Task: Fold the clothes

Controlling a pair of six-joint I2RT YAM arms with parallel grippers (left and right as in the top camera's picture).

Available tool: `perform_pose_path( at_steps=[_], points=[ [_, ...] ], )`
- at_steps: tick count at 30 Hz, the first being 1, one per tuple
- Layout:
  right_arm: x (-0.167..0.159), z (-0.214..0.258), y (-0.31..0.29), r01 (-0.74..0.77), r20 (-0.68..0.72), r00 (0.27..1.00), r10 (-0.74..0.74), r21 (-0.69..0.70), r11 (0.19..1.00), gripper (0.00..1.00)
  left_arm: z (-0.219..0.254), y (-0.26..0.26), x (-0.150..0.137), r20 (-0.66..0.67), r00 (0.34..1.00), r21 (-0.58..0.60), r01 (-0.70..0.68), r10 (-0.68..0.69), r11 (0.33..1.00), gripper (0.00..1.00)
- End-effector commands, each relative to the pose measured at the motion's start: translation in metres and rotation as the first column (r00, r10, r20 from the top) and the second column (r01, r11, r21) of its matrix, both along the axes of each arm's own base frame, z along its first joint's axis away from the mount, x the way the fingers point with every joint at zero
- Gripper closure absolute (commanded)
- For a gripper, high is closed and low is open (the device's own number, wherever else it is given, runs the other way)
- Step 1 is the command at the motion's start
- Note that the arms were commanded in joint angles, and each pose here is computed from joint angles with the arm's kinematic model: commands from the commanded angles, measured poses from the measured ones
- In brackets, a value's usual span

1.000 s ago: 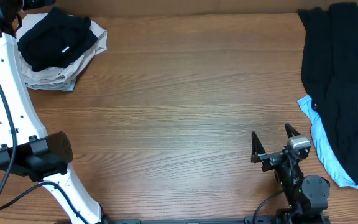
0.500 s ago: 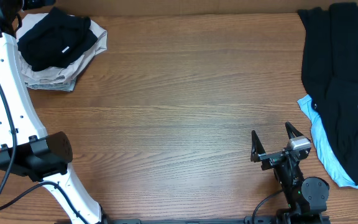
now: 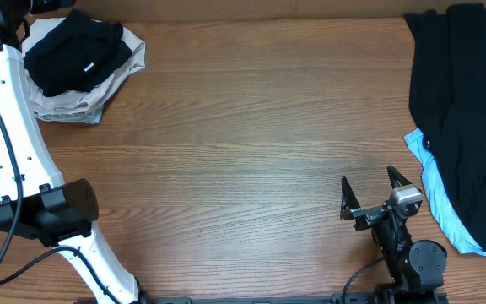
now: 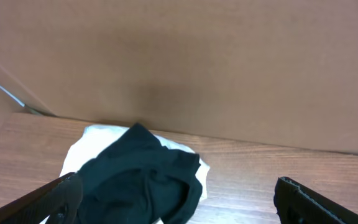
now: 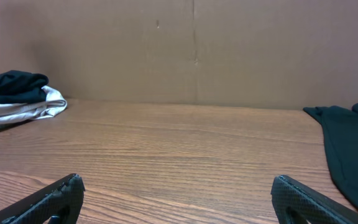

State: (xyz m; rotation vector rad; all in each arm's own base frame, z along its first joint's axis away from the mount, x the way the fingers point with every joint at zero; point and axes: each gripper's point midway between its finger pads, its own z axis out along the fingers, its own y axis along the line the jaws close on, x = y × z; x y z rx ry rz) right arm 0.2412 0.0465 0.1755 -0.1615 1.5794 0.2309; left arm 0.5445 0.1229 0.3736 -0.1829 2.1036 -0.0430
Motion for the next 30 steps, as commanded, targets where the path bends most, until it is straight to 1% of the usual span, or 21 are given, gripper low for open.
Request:
perform_pose_path(
  at_steps=[1,3,7,8,10,11,15,20,25,27,30],
  points=[
    [0.000,-0.001,-0.001,0.005,0.006,1.000,-0.005,0.003,1.000,0.00,-0.007,-0.008,-0.002,-0.028,1.000,-0.022,0.008,-0.008,1.000,0.00],
    [0.000,-0.001,-0.001,0.005,0.006,1.000,-0.005,0.003,1.000,0.00,-0.005,-0.020,-0.007,-0.042,0.999,-0.026,0.025,-0.026,0.999,0.00],
    [0.000,-0.001,-0.001,0.005,0.006,1.000,-0.005,0.004,1.000,0.00,0.007,-0.055,-0.029,-0.068,0.994,-0.033,0.080,-0.082,0.996,0.00],
    [0.000,-0.001,-0.001,0.005,0.006,1.000,-0.005,0.003,1.000,0.00,0.019,-0.076,-0.043,-0.063,0.991,-0.032,0.116,-0.118,0.993,0.00],
    [0.000,-0.001,-0.001,0.005,0.006,1.000,-0.005,0.003,1.000,0.00,0.028,-0.096,-0.057,-0.056,0.986,-0.030,0.152,-0.154,0.988,0.00],
    [0.000,-0.001,-0.001,0.005,0.006,1.000,-0.005,0.004,1.000,0.00,0.031,-0.115,-0.073,-0.065,0.980,-0.032,0.187,-0.189,0.982,0.00],
    [0.000,-0.001,-0.001,0.005,0.006,1.000,-0.005,0.003,1.000,0.00,0.027,-0.150,-0.109,-0.094,0.961,-0.041,0.256,-0.259,0.966,0.00],
    [0.000,-0.001,-0.001,0.005,0.006,1.000,-0.005,0.004,1.000,0.00,0.008,-0.181,-0.149,-0.150,0.932,-0.057,0.326,-0.331,0.944,0.00],
    [0.000,-0.001,-0.001,0.005,0.006,1.000,-0.005,0.003,1.000,0.00,-0.034,-0.183,-0.184,-0.246,0.908,-0.076,0.332,-0.340,0.940,0.00],
    [0.000,-0.001,-0.001,0.005,0.006,1.000,-0.005,0.003,1.000,0.00,-0.050,-0.181,-0.190,-0.256,0.907,-0.074,0.326,-0.333,0.943,0.00],
    [0.000,-0.001,-0.001,0.005,0.006,1.000,-0.005,0.004,1.000,0.00,-0.073,-0.181,-0.190,-0.191,0.923,-0.057,0.330,-0.335,0.942,0.00]
  ],
)
